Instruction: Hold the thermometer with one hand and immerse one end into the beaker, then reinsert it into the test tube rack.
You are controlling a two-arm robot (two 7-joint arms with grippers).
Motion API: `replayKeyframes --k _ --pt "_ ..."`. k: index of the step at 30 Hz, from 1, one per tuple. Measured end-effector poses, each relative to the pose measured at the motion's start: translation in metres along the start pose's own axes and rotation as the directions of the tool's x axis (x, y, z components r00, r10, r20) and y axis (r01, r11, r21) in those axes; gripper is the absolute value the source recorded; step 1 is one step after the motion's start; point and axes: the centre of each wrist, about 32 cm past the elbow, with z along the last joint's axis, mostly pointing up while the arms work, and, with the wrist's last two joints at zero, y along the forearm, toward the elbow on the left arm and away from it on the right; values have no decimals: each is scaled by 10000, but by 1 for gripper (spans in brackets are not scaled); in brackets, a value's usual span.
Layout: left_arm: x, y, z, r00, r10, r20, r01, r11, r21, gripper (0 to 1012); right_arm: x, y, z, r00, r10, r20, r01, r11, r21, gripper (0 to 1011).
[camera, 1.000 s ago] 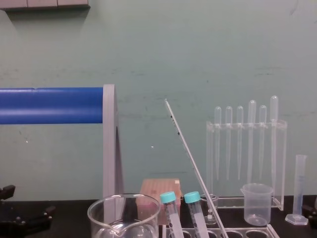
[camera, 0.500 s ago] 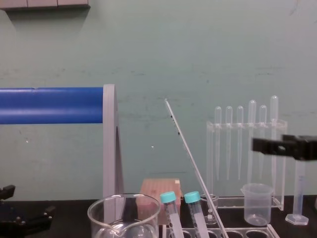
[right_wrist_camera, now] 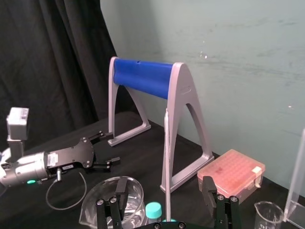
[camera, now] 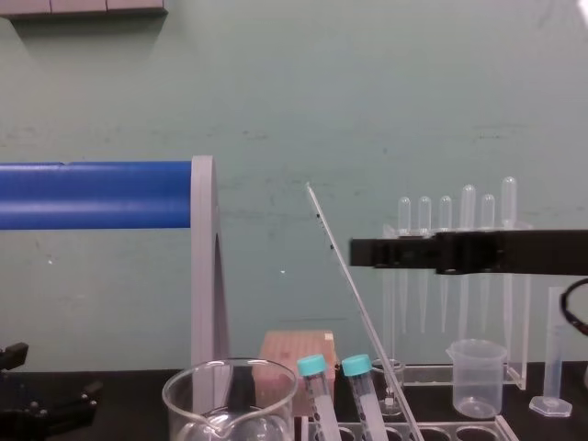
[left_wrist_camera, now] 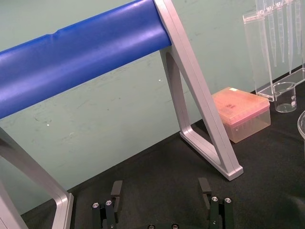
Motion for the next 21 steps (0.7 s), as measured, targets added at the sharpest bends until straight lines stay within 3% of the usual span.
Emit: replayKeyframes --k 9,21 --pt "0 0 0 10000 1 0 -1 10000 0 1008 14 340 38 9998 -170 -41 168 9986 -493 1003" --pt "0 0 0 10000 0 0 0 10000 0 1008 -20 421 96 9983 48 584 10 9952 -979 1003"
